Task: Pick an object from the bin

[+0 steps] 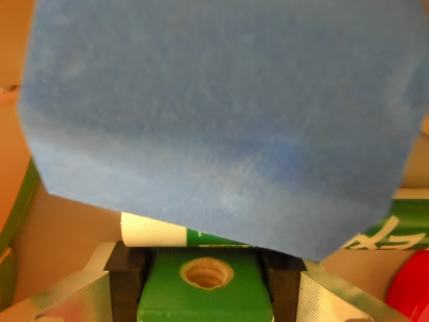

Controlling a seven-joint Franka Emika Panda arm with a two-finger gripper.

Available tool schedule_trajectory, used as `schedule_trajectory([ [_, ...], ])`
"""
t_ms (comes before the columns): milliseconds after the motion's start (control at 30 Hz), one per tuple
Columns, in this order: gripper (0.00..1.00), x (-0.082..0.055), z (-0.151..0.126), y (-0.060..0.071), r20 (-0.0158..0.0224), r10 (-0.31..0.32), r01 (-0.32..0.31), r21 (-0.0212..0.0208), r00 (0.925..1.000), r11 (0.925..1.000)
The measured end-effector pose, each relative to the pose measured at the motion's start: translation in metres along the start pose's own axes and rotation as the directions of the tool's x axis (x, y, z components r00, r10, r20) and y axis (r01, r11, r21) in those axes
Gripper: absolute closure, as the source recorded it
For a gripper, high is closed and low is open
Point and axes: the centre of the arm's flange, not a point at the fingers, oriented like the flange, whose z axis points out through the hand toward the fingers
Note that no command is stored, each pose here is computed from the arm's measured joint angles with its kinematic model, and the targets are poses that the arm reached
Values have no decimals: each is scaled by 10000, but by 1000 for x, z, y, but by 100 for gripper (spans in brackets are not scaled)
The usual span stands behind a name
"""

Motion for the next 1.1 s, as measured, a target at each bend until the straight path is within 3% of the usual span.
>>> schedule_trajectory([
  [233, 100, 1, -8, 0, -32, -1, 1, 5, 10000, 10000],
  [467, 100, 1, -23, 0, -36, -3, 3, -4, 10000, 10000],
  [1100, 100, 1, -86, -1, -70, -6, 6, -24, 10000, 10000],
])
